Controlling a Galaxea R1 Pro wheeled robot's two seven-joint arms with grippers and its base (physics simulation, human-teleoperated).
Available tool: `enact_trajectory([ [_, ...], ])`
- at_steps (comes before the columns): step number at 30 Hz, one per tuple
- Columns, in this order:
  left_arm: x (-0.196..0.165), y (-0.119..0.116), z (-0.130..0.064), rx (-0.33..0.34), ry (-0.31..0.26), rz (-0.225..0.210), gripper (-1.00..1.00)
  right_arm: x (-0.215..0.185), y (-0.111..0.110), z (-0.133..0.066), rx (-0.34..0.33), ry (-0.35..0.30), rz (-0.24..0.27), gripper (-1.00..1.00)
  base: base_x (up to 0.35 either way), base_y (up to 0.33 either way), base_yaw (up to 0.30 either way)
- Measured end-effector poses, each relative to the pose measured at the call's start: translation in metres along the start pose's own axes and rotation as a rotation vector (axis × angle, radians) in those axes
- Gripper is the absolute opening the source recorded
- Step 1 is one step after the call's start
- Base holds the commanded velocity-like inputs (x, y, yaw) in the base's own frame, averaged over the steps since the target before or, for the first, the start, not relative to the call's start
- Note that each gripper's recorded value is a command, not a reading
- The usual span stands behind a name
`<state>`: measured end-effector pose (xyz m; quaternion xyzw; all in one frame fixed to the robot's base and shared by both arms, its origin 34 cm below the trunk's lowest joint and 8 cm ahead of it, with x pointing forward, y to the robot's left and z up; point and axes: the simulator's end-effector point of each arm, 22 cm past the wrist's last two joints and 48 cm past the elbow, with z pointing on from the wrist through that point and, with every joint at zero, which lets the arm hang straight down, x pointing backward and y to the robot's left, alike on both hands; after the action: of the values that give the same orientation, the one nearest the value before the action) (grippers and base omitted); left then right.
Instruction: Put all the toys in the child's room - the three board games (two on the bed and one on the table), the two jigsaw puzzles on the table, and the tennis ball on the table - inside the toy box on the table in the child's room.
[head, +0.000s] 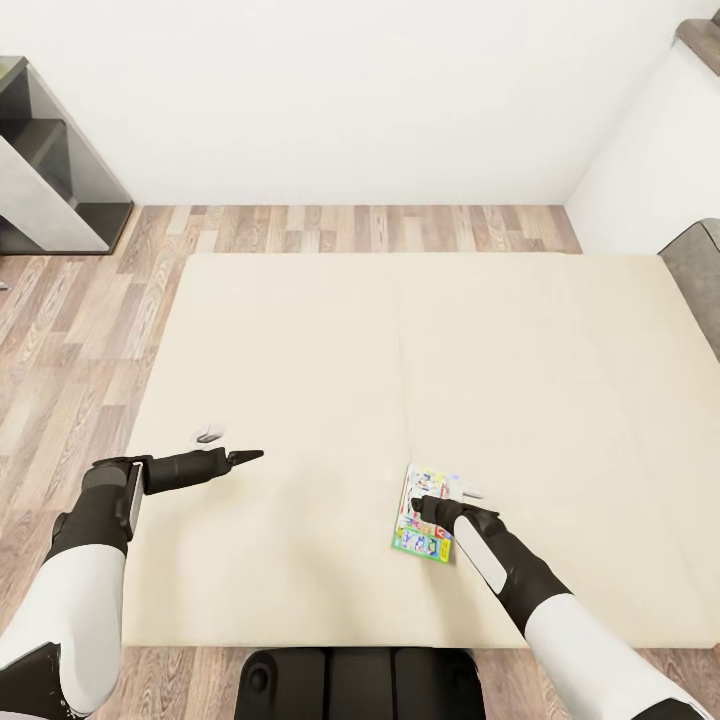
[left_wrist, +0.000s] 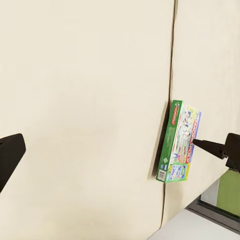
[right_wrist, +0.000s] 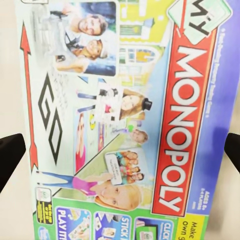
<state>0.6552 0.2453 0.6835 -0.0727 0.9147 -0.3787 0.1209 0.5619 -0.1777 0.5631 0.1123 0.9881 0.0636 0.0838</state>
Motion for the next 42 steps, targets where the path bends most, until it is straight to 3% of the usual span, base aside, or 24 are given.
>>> enact_trajectory([
  [19,0.004,0.000,0.004,-0.005,0.008,0.001,1.00,0.004,0.003,0.002,0.001,0.001,0.004,1.00,0.000,0.000,0.000],
  [42,0.004,0.000,0.003,-0.002,0.004,-0.002,1.00,-0.007,-0.005,0.002,0.014,-0.050,0.016,1.00,0.000,0.000,0.000],
])
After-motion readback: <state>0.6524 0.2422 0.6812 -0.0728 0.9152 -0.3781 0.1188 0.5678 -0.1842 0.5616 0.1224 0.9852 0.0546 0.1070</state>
